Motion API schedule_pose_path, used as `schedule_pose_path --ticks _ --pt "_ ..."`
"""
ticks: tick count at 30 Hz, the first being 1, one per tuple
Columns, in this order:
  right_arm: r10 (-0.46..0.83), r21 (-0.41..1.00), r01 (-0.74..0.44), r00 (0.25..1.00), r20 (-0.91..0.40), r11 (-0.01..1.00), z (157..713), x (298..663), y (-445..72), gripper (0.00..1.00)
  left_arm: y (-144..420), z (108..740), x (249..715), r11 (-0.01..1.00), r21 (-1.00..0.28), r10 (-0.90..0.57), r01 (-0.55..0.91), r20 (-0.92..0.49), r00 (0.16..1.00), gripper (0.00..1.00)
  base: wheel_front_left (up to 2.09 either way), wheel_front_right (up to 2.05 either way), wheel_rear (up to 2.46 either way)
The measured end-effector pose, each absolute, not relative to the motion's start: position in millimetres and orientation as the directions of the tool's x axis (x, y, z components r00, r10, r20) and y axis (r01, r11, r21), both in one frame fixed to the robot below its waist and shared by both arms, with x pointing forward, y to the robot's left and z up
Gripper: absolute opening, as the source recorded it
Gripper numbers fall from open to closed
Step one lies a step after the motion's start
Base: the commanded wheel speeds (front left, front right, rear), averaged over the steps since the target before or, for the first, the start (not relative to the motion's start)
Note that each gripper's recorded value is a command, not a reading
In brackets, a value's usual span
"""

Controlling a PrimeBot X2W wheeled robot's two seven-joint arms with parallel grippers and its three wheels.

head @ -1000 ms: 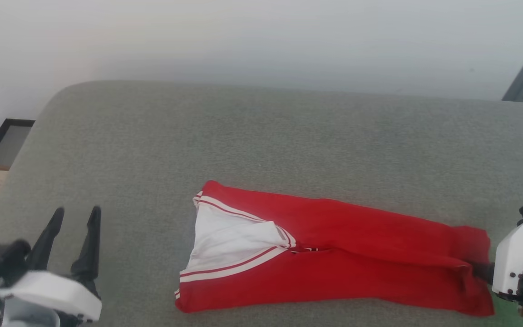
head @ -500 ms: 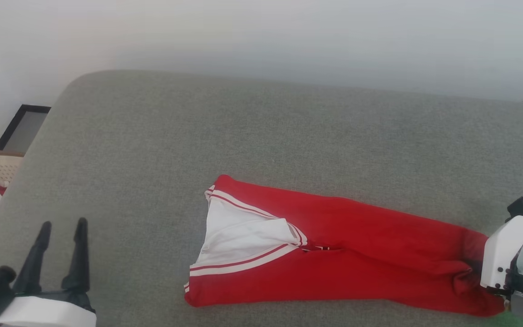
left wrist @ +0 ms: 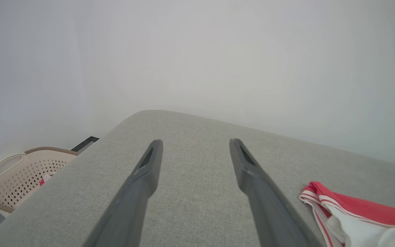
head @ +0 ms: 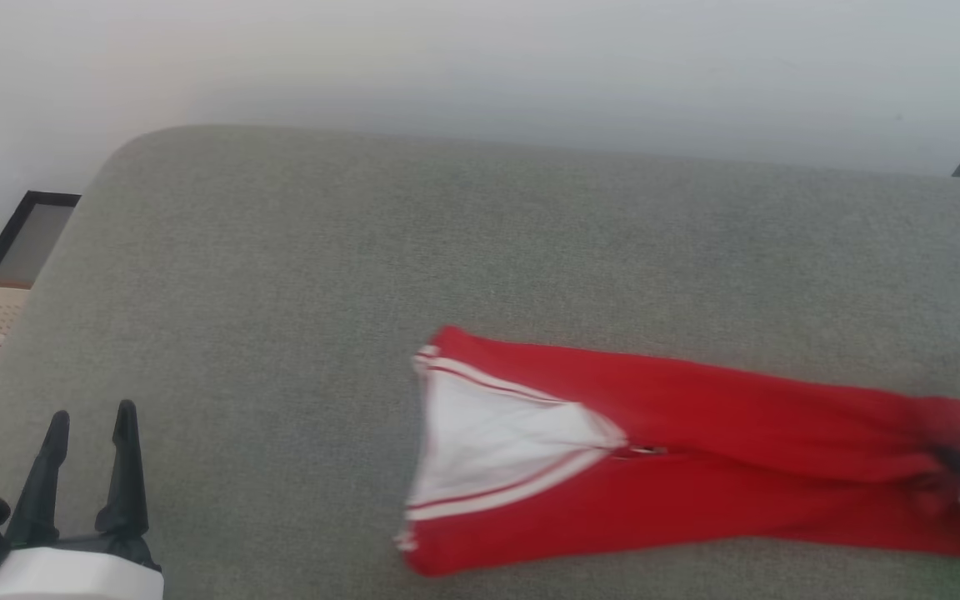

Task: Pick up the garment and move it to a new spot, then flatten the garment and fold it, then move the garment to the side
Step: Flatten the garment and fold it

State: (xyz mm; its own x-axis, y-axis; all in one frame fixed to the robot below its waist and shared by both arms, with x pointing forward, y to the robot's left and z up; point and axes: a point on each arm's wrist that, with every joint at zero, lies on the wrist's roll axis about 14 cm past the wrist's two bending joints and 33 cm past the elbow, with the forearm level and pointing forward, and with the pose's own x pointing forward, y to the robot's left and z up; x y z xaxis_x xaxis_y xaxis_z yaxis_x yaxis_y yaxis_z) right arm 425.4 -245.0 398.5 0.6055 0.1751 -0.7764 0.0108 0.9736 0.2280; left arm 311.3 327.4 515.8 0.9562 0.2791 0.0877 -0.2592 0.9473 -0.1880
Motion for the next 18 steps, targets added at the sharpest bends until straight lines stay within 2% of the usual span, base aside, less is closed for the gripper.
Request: schedule_pose_path --ticks 5,9,13,18 --pt "0.033 0.128 0.101 0.649 -0.76 0.987 410 427 -303 0.0 322 519 319 0.954 -0.184 0.258 -0.237 0.1 0.961 1.0 0.0 0.0 0.0" --pt "-0.018 0.098 0.14 0.657 -0.753 0.985 414 425 -323 0.0 317 519 323 0.958 -0.186 0.241 -0.22 0.1 0.965 1.0 0.0 0.0 0.0" --pt "-0.014 0.087 0.119 0.66 -0.751 0.989 417 425 -321 0.0 313 519 327 0.96 -0.19 0.227 -0.206 0.1 0.969 1.0 0.0 0.0 0.0" --pt "0.093 0.14 0.011 0.698 -0.71 0.99 432 433 -286 0.0 309 521 329 0.962 -0.193 0.214 -0.191 0.107 0.971 1.0 0.0 0.0 0.0"
